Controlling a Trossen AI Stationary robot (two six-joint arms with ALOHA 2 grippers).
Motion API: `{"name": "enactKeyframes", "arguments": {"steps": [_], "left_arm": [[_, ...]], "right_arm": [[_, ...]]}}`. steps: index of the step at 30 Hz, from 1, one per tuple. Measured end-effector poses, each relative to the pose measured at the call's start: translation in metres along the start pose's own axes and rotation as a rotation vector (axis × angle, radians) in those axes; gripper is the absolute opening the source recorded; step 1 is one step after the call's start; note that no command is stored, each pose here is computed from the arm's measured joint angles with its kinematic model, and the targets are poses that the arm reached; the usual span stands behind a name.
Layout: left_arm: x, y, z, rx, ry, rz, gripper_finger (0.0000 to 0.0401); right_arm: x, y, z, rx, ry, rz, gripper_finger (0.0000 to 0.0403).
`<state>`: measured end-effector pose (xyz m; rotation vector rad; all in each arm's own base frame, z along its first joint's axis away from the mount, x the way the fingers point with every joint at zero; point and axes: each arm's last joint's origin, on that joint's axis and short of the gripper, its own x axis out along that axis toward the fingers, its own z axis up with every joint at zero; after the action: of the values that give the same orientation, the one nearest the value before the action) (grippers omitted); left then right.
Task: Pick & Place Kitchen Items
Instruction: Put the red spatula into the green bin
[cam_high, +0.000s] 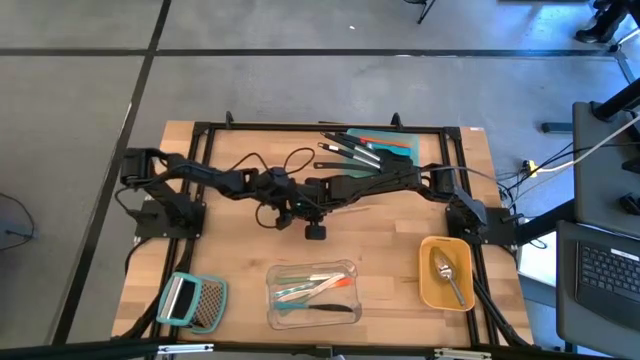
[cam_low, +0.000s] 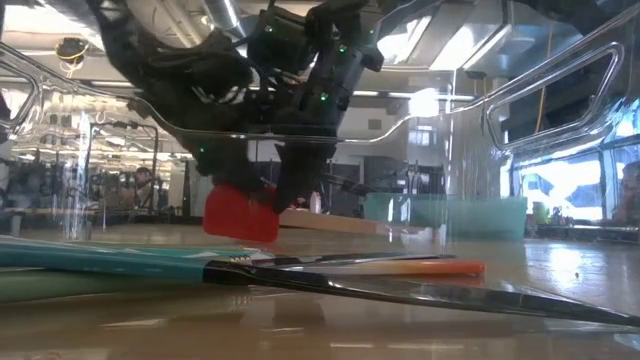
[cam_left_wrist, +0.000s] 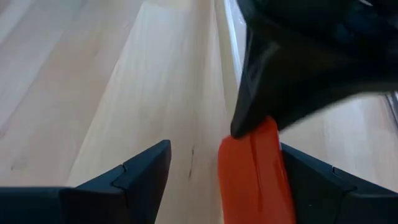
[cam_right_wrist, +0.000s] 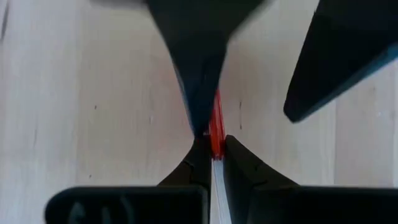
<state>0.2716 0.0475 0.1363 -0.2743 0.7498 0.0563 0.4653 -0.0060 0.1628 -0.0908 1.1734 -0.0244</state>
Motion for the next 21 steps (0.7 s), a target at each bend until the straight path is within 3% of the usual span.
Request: {"name": "enactKeyframes", "arguments": {"steps": [16, 21], "left_arm": [[0.009, 0.001, -0.017, -0.067, 0.13, 0.006, 0.027], [0.01, 0.002, -0.015, -0.071, 0.095, 0.084, 0.0268]], "right_arm": [[0.003, -0.002, -0.004, 0.031, 0.015, -0.028, 0.0016], [0.003, -0.001, -0.004, 0.033, 0.011, 0.0, 0.0016]]}}
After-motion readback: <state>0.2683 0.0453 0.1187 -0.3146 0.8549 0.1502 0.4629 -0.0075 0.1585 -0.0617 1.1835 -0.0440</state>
